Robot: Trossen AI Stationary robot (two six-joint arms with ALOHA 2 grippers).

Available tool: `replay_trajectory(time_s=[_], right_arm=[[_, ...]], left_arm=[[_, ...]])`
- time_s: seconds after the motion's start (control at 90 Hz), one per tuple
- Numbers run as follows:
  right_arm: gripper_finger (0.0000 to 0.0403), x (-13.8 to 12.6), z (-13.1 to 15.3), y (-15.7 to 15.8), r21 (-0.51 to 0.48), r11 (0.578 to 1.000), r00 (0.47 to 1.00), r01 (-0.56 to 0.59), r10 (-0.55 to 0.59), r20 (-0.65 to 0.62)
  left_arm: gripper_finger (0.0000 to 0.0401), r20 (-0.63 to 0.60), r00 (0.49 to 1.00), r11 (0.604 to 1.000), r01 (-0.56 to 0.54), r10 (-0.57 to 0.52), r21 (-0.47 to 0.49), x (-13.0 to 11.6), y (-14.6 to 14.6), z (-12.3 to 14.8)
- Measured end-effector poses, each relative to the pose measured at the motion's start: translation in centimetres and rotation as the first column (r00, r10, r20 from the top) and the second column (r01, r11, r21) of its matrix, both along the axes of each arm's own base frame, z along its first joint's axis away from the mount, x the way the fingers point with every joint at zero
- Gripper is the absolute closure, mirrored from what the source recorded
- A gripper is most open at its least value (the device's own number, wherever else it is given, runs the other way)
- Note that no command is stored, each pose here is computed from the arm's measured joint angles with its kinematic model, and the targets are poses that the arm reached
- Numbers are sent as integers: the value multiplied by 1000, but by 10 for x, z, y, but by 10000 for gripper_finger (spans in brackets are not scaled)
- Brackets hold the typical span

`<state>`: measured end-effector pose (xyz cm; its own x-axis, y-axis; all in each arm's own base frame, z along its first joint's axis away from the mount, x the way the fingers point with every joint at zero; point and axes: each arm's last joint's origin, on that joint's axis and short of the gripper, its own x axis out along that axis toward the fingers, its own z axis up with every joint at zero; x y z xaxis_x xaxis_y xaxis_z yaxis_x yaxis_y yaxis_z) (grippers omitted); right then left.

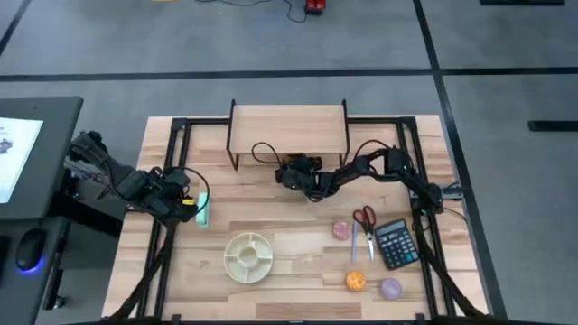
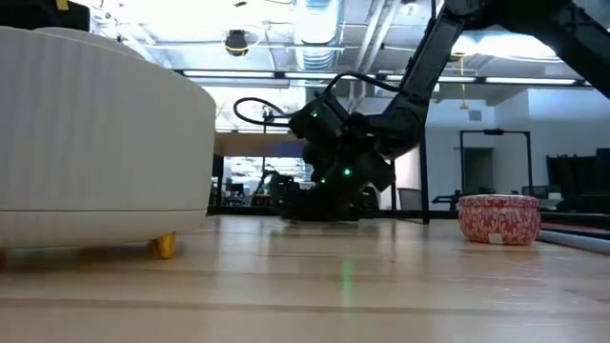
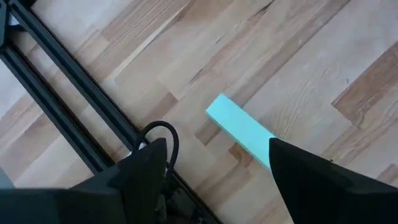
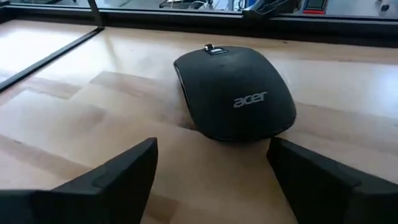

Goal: Stock shelves
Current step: Remove the black mouse from under the shelf

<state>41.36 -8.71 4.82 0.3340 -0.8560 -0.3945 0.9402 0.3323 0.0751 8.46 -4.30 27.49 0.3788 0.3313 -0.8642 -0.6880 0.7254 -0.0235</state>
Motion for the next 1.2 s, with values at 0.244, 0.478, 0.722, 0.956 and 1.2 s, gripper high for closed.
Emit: replay_trajectory(time_s=[0.244, 0.478, 0.722, 0.956, 1.2], right_arm=[[51, 5, 3, 4, -71, 996, 996, -59, 54, -70], [48, 8, 9, -5, -131, 991, 994, -9, -6, -113], [48, 5, 11, -23, -125, 991, 997, 37, -46, -67], [48, 5, 11, -35, -55, 998, 999, -20, 18, -29], [48, 6, 11, -35, -42, 998, 998, -52, 51, -30]], left_arm=[[144, 0, 1000, 1000, 0, 0, 0, 0, 0, 0], [144, 0, 1000, 1000, 1, -1, 0, 0, 0, 0], [144, -2, 1000, 1000, 1, -1, -2, 0, 0, 0], [144, -4, 1000, 1000, 3, -3, -3, 0, 0, 0], [144, -4, 1000, 1000, 4, -4, -2, 0, 0, 0]])
